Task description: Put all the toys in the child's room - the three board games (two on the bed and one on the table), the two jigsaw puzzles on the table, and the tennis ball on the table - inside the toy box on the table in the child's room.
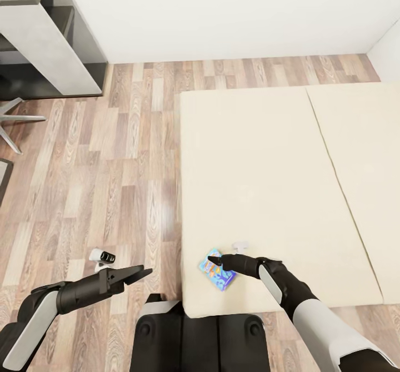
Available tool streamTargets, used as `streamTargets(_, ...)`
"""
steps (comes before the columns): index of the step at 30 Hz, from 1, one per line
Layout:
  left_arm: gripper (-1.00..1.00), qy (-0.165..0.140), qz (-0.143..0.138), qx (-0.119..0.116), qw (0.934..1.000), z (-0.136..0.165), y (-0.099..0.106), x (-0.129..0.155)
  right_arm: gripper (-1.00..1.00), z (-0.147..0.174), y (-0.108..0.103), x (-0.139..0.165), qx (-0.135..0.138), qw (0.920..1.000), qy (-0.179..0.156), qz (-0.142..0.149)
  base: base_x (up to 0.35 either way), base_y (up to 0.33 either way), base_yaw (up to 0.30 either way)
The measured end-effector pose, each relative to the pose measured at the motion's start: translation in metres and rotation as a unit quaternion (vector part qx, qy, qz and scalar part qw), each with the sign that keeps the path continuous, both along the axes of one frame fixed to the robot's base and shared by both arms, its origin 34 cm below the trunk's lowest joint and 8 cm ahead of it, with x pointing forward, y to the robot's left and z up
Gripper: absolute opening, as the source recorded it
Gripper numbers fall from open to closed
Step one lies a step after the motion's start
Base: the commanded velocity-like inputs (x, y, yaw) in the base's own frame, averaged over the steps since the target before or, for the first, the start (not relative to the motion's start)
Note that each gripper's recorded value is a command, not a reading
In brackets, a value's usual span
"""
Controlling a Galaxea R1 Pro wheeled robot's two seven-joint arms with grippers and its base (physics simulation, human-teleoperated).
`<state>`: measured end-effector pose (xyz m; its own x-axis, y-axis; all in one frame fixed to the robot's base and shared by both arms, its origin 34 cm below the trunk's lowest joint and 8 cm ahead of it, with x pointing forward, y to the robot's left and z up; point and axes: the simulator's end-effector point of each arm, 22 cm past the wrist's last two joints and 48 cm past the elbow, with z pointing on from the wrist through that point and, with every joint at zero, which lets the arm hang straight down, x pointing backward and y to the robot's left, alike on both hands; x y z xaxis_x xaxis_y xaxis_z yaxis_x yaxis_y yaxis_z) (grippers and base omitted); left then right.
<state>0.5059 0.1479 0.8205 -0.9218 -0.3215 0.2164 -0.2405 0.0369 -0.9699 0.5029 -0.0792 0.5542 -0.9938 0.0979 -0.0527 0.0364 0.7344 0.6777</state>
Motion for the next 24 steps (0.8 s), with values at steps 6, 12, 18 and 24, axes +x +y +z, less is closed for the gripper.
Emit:
streamTargets(6,1.00,0.000,0.000,0.000,1.0000,0.000,0.000,0.000,1.00,0.000,0.000,-0.001,0.000,1.0000,0.001,0.001,0.000,0.013,0.000)
streamTargets(12,1.00,0.000,0.000,0.000,1.0000,0.000,0.000,0.000,1.00,-0.002,-0.008,-0.001,-0.005,1.0000,0.003,-0.001,0.000,0.002,0.000)
streamTargets(18,1.00,0.000,0.001,-0.001,1.0000,0.000,0.000,0.000,1.00,-0.003,-0.012,-0.003,-0.008,1.0000,0.005,-0.001,0.000,0.000,0.000)
streamTargets(24,1.00,-0.001,0.002,-0.001,1.0000,0.001,0.001,0.001,1.00,-0.004,-0.013,-0.005,-0.009,0.9999,0.006,-0.001,0.000,0.000,0.000)
